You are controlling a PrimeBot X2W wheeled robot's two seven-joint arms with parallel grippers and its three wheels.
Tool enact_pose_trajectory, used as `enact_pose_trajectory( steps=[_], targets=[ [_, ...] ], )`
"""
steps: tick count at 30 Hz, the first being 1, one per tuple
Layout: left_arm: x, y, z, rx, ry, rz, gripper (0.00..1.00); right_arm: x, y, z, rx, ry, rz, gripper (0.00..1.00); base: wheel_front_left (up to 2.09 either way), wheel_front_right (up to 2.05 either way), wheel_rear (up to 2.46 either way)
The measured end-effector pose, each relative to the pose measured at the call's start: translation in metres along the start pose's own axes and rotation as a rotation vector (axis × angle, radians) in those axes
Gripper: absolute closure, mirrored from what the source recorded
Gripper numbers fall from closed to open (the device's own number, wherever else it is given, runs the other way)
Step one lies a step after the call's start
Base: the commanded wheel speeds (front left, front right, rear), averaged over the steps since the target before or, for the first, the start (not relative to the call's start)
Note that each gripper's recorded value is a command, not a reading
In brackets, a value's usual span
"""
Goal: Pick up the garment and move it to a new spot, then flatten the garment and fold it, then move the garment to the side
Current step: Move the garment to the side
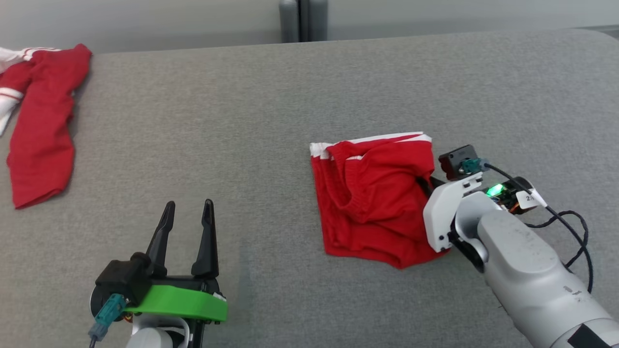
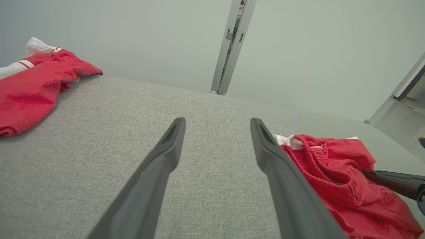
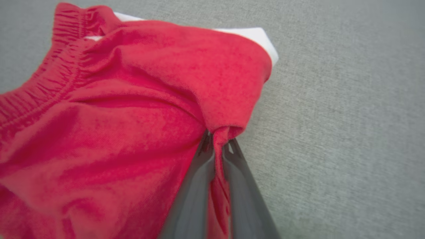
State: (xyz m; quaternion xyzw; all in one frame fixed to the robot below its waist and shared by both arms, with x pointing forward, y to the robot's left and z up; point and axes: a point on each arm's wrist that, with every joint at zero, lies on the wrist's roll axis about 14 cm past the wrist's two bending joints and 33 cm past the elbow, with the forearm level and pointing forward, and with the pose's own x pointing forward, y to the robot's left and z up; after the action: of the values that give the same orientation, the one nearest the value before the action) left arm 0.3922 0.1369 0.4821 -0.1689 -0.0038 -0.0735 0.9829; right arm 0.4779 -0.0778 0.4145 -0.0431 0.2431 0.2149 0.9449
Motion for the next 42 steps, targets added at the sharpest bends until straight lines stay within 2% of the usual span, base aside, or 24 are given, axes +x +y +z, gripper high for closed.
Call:
enact_pose_trajectory(
  steps=[8, 15, 19, 27, 31, 37, 42],
  targets=[
    [0.027, -0.032, -0.022, -0.008, 0.052, -0.118, 0.00, -0.039, -0.097, -0.009, 0.029, -0.026, -0.232, 1.00, 0.00, 0.00, 0.00],
    [0.054, -0.064, -0.045, -0.004, 0.100, -0.244, 0.00, -0.080, -0.159, -0.023, 0.088, -0.050, -0.410, 1.00, 0.00, 0.00, 0.00],
    [0.064, -0.079, -0.062, -0.007, 0.135, -0.301, 0.00, -0.093, -0.178, -0.036, 0.114, -0.044, -0.472, 1.00, 0.00, 0.00, 0.00],
    [0.076, -0.088, -0.093, -0.028, 0.198, -0.347, 0.00, -0.090, -0.190, -0.053, 0.137, -0.016, -0.515, 1.00, 0.00, 0.00, 0.00],
    [0.079, -0.082, -0.097, -0.022, 0.205, -0.337, 0.00, -0.081, -0.200, -0.041, 0.119, -0.030, -0.522, 1.00, 0.00, 0.00, 0.00],
    [0.082, -0.067, -0.091, 0.001, 0.185, -0.307, 0.00, -0.068, -0.227, -0.001, 0.070, -0.078, -0.546, 1.00, 0.00, 0.00, 0.00],
    [0.082, -0.053, -0.084, 0.022, 0.163, -0.274, 0.00, -0.074, -0.264, 0.014, 0.029, -0.066, -0.612, 1.00, 0.00, 0.00, 0.00]
  ],
)
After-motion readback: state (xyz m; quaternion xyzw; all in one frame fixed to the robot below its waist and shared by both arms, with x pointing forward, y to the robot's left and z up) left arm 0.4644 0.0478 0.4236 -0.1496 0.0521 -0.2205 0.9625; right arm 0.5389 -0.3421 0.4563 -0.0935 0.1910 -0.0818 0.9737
